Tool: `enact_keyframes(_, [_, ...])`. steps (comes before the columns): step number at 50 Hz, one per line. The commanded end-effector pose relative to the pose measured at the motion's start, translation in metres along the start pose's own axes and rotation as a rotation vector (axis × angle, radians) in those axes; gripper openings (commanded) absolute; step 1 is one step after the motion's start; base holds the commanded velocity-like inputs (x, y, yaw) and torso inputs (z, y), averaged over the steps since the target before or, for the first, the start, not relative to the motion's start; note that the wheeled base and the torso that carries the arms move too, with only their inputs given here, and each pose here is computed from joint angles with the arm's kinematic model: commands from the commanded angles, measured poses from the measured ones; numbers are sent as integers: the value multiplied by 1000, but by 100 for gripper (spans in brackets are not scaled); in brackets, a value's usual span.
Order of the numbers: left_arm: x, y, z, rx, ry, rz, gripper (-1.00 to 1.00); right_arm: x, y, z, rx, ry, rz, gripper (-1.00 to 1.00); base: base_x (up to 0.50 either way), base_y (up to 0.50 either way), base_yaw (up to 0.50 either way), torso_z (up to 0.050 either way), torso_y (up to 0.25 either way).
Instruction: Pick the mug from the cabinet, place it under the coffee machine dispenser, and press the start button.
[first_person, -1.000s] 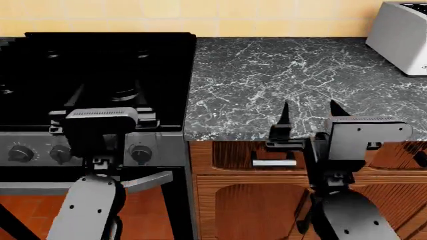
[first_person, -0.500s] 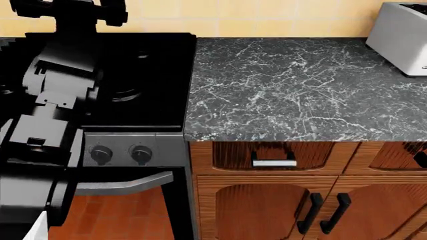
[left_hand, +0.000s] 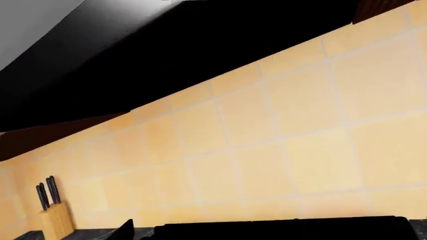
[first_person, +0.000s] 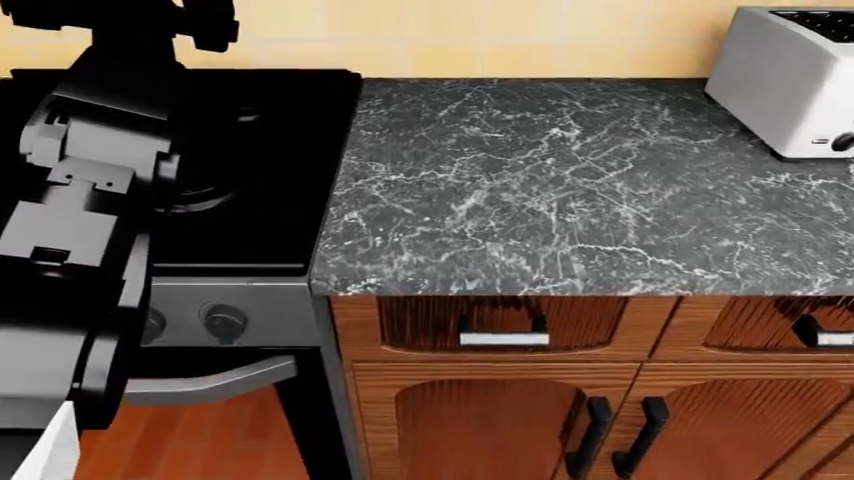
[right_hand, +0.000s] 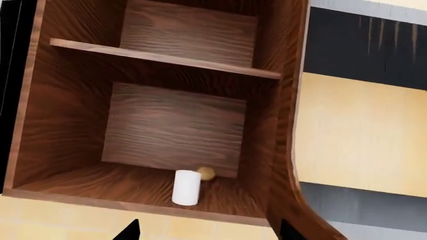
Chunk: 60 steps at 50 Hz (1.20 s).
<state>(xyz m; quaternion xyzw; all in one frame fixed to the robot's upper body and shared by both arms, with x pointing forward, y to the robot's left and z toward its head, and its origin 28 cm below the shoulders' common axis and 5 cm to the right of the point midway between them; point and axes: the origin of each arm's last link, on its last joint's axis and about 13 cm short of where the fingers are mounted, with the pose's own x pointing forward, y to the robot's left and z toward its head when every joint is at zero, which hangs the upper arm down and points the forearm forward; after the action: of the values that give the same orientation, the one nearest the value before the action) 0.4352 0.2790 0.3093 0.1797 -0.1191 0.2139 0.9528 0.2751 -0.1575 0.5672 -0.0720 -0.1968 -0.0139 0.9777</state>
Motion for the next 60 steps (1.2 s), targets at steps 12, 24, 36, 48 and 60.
enact_keyframes(12, [1,4,3,-13,12,0,100,4,1,-4,22,27,15,100,500,0,0,0,0])
enact_keyframes(24, [2,4,4,-16,9,-2,100,4,1,-3,35,28,23,100,500,0,0,0,0])
enact_keyframes(36, [2,5,5,-7,-2,4,100,4,1,-6,23,25,-2,100,139,148,0,0,1])
enact_keyframes(48, [2,5,5,-6,-4,5,100,6,-1,-9,57,37,-33,100,174,0,0,0,0])
enact_keyframes(60, [3,6,8,-8,-10,4,100,9,2,-13,95,50,-21,100,500,0,0,0,0])
